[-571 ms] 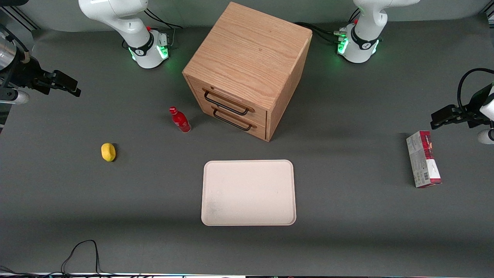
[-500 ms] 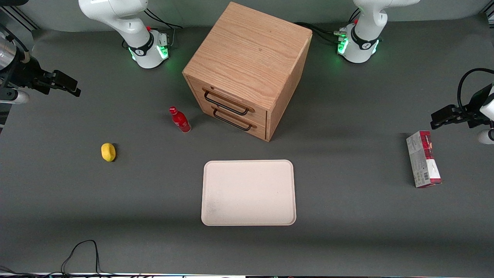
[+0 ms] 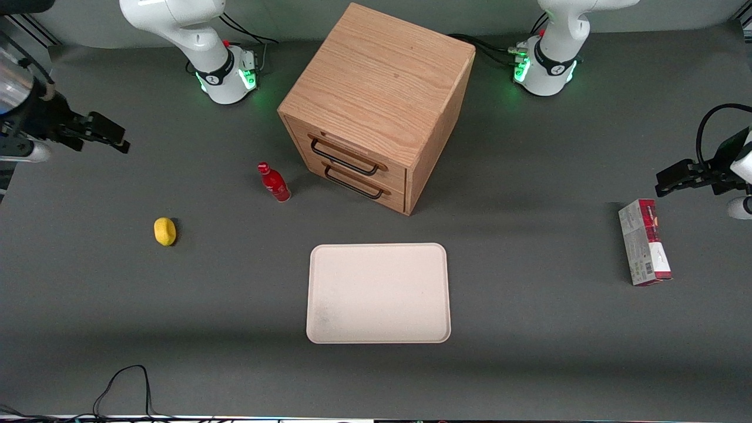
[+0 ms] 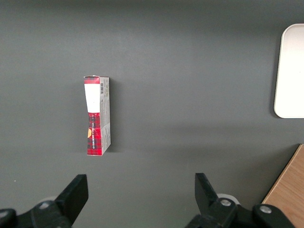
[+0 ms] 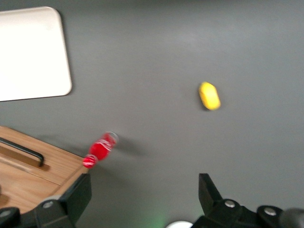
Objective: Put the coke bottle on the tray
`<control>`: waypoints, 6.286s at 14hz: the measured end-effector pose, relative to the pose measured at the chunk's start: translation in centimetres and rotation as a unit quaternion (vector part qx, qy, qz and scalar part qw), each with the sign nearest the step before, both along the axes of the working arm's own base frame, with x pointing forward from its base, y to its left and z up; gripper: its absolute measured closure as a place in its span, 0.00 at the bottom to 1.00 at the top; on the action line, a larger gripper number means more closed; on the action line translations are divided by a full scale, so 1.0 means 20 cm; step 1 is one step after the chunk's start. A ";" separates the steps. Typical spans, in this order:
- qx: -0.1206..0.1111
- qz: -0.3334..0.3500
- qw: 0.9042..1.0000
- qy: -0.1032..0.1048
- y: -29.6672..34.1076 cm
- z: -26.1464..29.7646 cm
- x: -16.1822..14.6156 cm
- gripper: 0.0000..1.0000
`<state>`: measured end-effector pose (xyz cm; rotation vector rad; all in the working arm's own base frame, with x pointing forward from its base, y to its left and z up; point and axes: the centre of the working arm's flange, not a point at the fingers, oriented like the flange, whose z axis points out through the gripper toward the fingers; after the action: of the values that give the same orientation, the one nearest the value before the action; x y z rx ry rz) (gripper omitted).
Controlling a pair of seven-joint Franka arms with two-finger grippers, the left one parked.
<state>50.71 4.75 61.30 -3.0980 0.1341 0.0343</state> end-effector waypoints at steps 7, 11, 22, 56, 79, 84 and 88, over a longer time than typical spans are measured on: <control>-0.018 -0.037 0.999 0.017 0.69 -0.43 -0.07 0.00; 0.000 -0.034 0.999 0.024 0.77 -0.79 -0.17 0.00; 0.003 -0.028 1.000 -0.012 0.74 -1.34 -0.43 0.00; -0.035 -0.017 0.999 0.026 0.66 -0.32 0.21 0.68; 0.016 0.013 0.996 -0.090 1.42 -1.26 1.04 0.68; 0.022 0.013 0.995 -0.094 1.43 -1.36 1.06 0.68; 0.021 0.013 0.995 -0.094 1.42 -1.40 1.07 0.68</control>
<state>72.03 33.15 33.32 -3.0401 0.0859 -0.2503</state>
